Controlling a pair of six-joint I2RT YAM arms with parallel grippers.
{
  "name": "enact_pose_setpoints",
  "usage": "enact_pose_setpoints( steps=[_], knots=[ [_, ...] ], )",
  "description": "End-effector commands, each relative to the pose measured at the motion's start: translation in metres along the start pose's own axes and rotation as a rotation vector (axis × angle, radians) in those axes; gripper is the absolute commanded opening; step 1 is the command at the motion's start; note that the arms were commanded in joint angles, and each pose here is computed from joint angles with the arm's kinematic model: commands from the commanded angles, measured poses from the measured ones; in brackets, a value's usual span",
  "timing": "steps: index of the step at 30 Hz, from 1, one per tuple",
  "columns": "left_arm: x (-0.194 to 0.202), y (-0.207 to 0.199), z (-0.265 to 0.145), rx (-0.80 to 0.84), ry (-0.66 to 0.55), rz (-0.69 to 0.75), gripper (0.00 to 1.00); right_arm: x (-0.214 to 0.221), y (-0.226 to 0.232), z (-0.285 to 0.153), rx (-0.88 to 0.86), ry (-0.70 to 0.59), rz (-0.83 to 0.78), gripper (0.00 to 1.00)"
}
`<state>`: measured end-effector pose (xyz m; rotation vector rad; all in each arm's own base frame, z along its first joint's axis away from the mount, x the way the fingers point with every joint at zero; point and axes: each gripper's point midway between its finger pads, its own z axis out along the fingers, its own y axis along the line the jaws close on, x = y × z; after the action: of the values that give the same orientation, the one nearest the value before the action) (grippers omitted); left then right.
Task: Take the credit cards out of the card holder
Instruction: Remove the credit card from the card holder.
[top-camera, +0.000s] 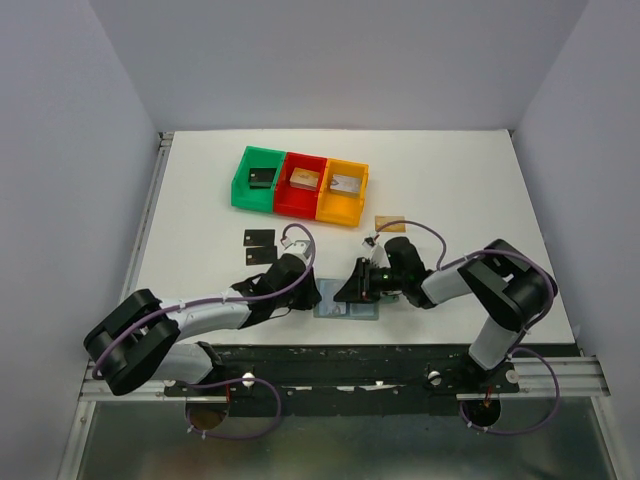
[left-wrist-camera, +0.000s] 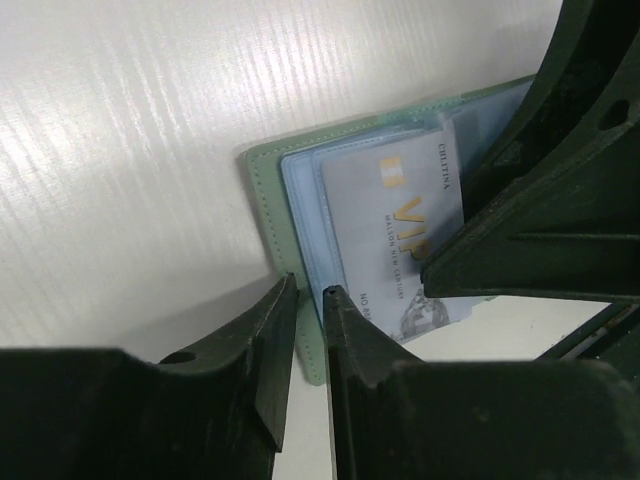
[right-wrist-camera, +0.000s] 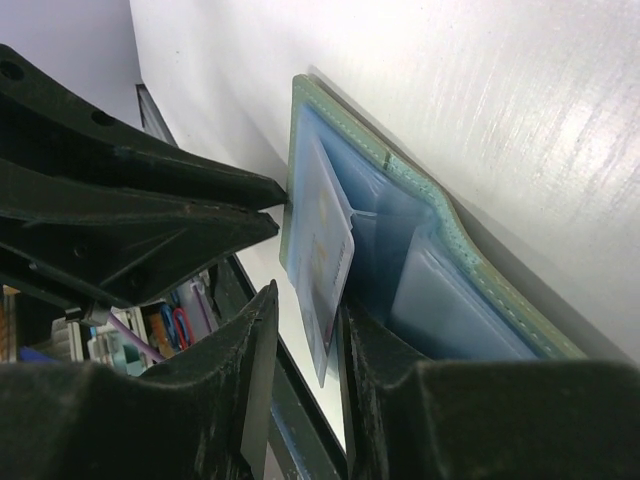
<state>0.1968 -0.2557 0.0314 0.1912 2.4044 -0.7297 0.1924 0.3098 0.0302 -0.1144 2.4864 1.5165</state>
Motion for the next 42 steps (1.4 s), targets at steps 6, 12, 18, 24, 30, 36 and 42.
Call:
enact_pose_setpoints(
  steps=[6,12,18,24,30,36,42],
  knots=[
    [0.007,0.016,0.0,-0.06,0.021,0.018,0.17,-0.001,0.003,-0.004,0.038,0.005,-0.052,0.37],
    [0.008,0.02,0.001,-0.074,0.024,0.011,0.01,-0.001,0.004,-0.008,0.055,0.01,-0.064,0.37],
    [0.004,0.022,-0.001,-0.079,0.013,0.008,0.0,-0.001,0.002,-0.013,0.075,0.003,-0.074,0.36],
    [0.007,0.027,-0.001,-0.092,0.014,-0.005,0.0,-0.002,0.004,-0.018,0.062,-0.021,-0.083,0.34],
    [0.012,0.032,0.002,-0.105,0.027,-0.018,0.0,-0.004,0.009,-0.02,0.032,-0.041,-0.086,0.34],
    [0.015,0.036,0.002,-0.116,0.032,-0.028,0.0,-0.005,0.007,-0.024,0.034,-0.051,-0.082,0.33],
    [0.018,0.043,0.003,-0.141,0.037,-0.047,0.0,-0.004,0.006,-0.029,0.034,-0.06,-0.079,0.31]
  ],
)
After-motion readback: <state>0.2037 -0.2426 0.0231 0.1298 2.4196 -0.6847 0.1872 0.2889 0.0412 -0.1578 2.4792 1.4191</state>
